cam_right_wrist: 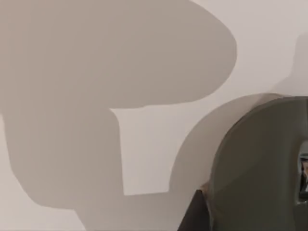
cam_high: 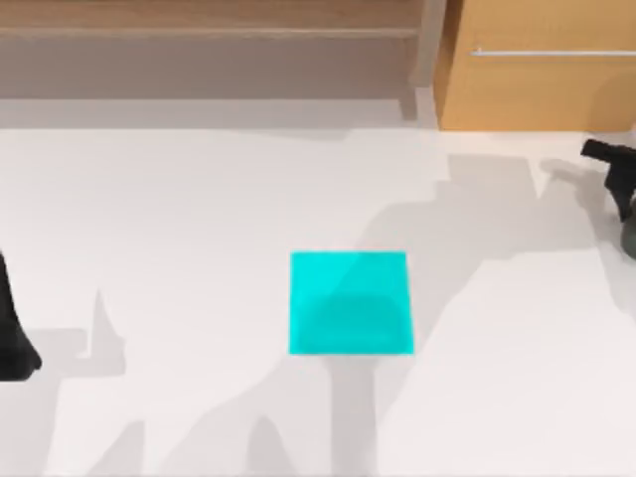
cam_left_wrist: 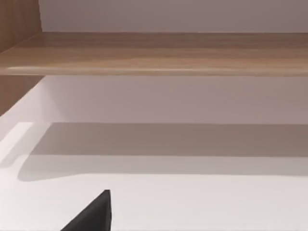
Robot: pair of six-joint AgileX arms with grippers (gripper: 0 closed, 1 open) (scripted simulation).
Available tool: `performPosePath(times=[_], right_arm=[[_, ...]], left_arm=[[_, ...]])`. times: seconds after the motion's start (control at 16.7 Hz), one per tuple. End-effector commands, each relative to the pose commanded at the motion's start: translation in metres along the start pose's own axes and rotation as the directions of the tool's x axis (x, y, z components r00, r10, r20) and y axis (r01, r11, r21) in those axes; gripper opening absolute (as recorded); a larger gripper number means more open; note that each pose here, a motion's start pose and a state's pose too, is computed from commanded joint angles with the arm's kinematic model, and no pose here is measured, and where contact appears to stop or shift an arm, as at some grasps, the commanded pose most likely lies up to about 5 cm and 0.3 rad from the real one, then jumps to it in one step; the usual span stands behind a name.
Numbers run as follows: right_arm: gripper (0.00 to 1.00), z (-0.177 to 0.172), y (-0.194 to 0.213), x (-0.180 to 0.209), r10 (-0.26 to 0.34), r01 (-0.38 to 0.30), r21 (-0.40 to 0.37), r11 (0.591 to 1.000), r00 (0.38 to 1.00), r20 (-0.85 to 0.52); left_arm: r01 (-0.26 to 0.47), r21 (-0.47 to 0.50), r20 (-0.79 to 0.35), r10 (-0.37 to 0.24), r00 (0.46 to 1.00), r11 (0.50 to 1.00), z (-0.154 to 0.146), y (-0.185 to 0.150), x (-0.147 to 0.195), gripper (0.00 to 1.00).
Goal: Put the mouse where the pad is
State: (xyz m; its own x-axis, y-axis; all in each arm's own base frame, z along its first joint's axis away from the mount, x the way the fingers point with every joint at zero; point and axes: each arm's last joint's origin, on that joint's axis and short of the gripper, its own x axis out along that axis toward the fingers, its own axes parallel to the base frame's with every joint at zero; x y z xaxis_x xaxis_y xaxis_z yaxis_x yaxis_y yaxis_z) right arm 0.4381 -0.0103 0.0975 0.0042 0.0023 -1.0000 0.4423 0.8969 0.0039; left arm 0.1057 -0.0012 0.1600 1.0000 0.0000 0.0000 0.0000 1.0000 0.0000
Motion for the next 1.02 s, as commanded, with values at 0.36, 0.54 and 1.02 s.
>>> performPosePath(times=[0.36,0.54,1.02], right_arm=[[0.00,0.001,-0.002,-0.017,-0.004,0.004,-0.004,1.000,0.999,0.034],[0.00,0.003,0.000,-0.029,0.000,0.001,-0.005,1.000,0.999,0.039],[0.00,0.001,-0.002,-0.115,-0.004,0.005,-0.004,1.000,0.999,0.033]], left_arm=[[0.000,0.000,0.000,0.000,1.000,1.000,0.000,0.000,0.000,1.00],[0.000,0.000,0.000,0.000,1.000,1.000,0.000,0.000,0.000,1.00],[0.000,0.000,0.000,0.000,1.000,1.000,0.000,0.000,0.000,1.00]])
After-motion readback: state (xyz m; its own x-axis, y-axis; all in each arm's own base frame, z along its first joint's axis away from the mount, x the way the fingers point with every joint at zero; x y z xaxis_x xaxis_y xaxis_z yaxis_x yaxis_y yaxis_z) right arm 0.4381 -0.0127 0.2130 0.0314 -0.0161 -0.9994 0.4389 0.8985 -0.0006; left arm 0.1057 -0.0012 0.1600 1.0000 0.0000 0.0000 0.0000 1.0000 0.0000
